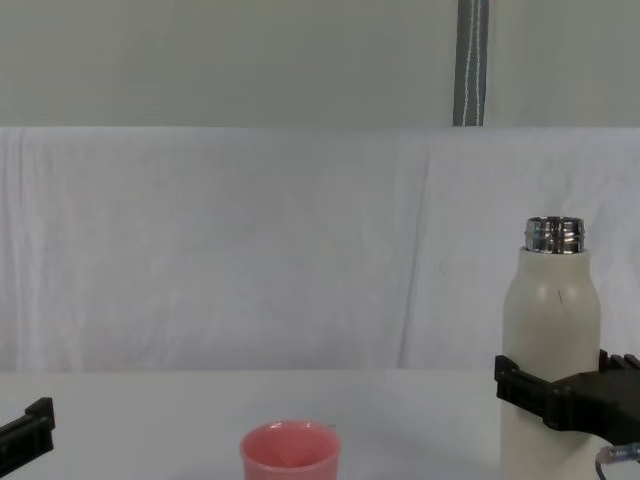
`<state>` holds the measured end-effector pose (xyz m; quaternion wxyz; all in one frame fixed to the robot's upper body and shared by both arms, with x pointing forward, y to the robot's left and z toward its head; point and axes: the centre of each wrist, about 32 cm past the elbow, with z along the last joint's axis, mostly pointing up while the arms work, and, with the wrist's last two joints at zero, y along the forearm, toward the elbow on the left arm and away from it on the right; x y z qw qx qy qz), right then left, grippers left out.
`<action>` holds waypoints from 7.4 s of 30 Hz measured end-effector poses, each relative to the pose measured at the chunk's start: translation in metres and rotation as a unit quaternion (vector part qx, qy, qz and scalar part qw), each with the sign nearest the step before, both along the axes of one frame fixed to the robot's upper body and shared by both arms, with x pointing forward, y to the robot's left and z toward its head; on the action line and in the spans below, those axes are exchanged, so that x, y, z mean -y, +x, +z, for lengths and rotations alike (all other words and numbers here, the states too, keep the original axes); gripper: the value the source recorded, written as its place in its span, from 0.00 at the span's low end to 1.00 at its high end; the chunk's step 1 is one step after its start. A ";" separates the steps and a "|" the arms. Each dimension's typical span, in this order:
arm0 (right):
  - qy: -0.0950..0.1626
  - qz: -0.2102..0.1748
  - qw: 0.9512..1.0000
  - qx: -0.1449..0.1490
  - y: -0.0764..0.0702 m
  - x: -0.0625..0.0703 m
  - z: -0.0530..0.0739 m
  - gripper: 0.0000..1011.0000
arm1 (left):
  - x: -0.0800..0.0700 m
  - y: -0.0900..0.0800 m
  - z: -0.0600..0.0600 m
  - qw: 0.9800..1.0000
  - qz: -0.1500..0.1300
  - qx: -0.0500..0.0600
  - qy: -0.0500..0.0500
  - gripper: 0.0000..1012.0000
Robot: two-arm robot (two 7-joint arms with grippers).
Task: Grasp the thermos with one hand and pour water into the cup lid.
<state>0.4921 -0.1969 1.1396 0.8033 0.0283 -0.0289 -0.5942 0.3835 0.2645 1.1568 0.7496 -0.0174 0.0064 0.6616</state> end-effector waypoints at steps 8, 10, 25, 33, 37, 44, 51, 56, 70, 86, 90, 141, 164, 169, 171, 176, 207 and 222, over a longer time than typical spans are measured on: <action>-0.002 0.000 1.000 0.000 0.004 0.001 0.000 0.99 | 0.000 0.000 0.000 1.000 0.000 0.000 0.000 0.99; -0.002 0.001 1.000 0.000 0.006 0.001 0.000 0.99 | 0.000 0.000 0.000 1.000 0.000 0.000 0.000 0.99; -0.004 0.000 1.000 0.003 0.010 0.002 0.000 0.99 | 0.000 0.000 0.000 1.000 0.000 0.000 0.000 0.99; -0.003 0.000 1.000 0.002 0.009 0.002 0.000 0.95 | 0.000 0.000 0.000 1.000 0.000 0.000 0.000 0.99; -0.003 0.000 1.000 0.002 0.009 0.002 0.000 0.95 | 0.000 0.000 0.000 1.000 0.000 0.000 0.000 0.99; -0.017 0.003 1.000 0.010 0.007 0.005 0.006 0.95 | 0.000 0.000 0.000 1.000 0.000 0.000 0.000 0.99; -0.055 0.010 0.998 0.031 0.006 0.009 0.020 0.95 | 0.000 0.000 0.000 1.000 0.000 0.000 0.000 0.99; -0.071 0.012 0.996 0.046 0.009 0.011 0.029 0.95 | 0.000 0.000 0.000 1.000 0.000 0.000 0.000 0.99; -0.223 0.052 0.968 0.104 0.016 0.008 0.062 0.95 | 0.000 0.000 0.000 1.000 0.000 0.000 0.000 0.99; -0.403 0.092 0.898 0.153 0.011 -0.017 0.075 0.95 | 0.000 0.000 0.000 1.000 0.000 0.000 0.000 0.99; -0.434 0.103 0.880 0.160 0.009 -0.024 0.071 0.95 | 0.000 0.000 0.000 1.000 0.000 0.000 0.000 0.99; -0.600 0.086 0.772 0.191 0.007 -0.033 0.031 0.95 | 0.000 0.000 0.000 1.000 0.000 0.000 0.000 0.99; -0.631 0.080 0.742 0.213 0.010 -0.031 0.043 0.95 | 0.000 0.000 0.000 1.000 0.000 0.000 0.000 0.99; -0.632 0.078 0.740 0.215 0.012 -0.031 0.045 0.95 | 0.000 0.000 0.000 1.000 0.000 0.000 0.000 0.99; -0.633 0.078 0.739 0.215 0.012 -0.030 0.046 0.95 | 0.000 0.000 0.000 1.000 0.000 0.000 0.000 0.99; -0.636 0.077 0.737 0.216 0.014 -0.030 0.048 0.95 | 0.000 0.000 0.000 1.000 0.000 0.000 0.000 0.99; -0.643 0.080 0.730 0.220 0.016 -0.030 0.051 0.95 | 0.000 0.000 0.000 1.000 0.000 0.000 0.000 0.99; -0.643 0.078 0.730 0.219 0.018 -0.029 0.052 0.95 | 0.000 0.000 0.000 1.000 0.000 0.000 0.000 0.99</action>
